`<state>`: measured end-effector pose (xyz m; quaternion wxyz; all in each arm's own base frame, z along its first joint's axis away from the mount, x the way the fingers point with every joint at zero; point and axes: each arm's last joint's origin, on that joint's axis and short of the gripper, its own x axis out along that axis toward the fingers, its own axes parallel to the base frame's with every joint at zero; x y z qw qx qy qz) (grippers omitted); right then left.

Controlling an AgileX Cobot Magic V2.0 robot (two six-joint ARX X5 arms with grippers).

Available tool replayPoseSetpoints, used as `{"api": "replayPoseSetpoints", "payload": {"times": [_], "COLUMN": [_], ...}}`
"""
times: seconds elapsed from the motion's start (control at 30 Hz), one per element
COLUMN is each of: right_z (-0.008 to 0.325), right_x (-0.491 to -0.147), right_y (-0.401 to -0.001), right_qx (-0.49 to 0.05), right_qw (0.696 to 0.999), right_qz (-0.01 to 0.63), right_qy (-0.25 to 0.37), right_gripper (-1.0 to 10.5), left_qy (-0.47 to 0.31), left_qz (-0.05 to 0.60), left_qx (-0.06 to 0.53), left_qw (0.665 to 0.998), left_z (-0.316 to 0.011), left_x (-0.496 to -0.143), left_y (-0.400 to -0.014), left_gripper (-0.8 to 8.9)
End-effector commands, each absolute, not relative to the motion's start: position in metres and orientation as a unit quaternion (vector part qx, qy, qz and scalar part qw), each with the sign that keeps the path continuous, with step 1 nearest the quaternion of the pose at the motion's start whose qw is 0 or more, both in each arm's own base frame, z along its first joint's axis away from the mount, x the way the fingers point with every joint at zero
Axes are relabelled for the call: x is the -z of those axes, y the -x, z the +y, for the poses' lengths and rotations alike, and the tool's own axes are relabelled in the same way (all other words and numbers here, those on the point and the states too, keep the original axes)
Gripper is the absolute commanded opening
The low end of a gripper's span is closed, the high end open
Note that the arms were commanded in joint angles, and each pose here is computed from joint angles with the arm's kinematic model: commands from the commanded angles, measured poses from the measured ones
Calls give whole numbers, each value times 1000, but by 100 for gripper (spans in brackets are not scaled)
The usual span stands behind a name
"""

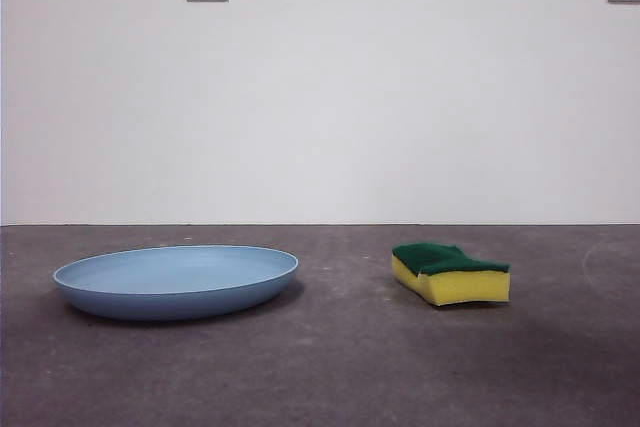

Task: Pick up the plate,pick up the cloth,clean the plate with the cloth

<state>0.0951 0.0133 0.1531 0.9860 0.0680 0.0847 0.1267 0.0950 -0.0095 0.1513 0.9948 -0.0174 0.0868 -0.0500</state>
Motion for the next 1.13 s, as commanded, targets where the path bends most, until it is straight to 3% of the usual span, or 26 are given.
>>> {"api": "replayPoseSetpoints", "payload": {"times": [0.03,0.37,0.7,0.9,1.13], "right_z": [13,13,14,16,21], "right_x": [-149,-168,-217,-249,-271], "right_y": [-96,-94,-102,-120,-146], "right_qx": [-123,-122,-109,-119,-163], "right_qw": [981,975,967,959,935], "right_qz": [98,91,165,224,302], "right_qy": [-115,-164,-163,-124,-84], "right_gripper": [1,-11,-11,-11,-1], "left_qy": [32,120,178,175,97], "left_qz": [88,87,128,169,265], "left_qx": [47,53,98,114,117], "left_qw": [995,987,971,963,952], "left_z": [-9,-10,-13,-15,-17], "left_x": [-148,-155,-191,-223,-259], "left_y": [-96,-94,-92,-101,-122], "left_gripper": [-4,-6,-6,-6,-4]}}
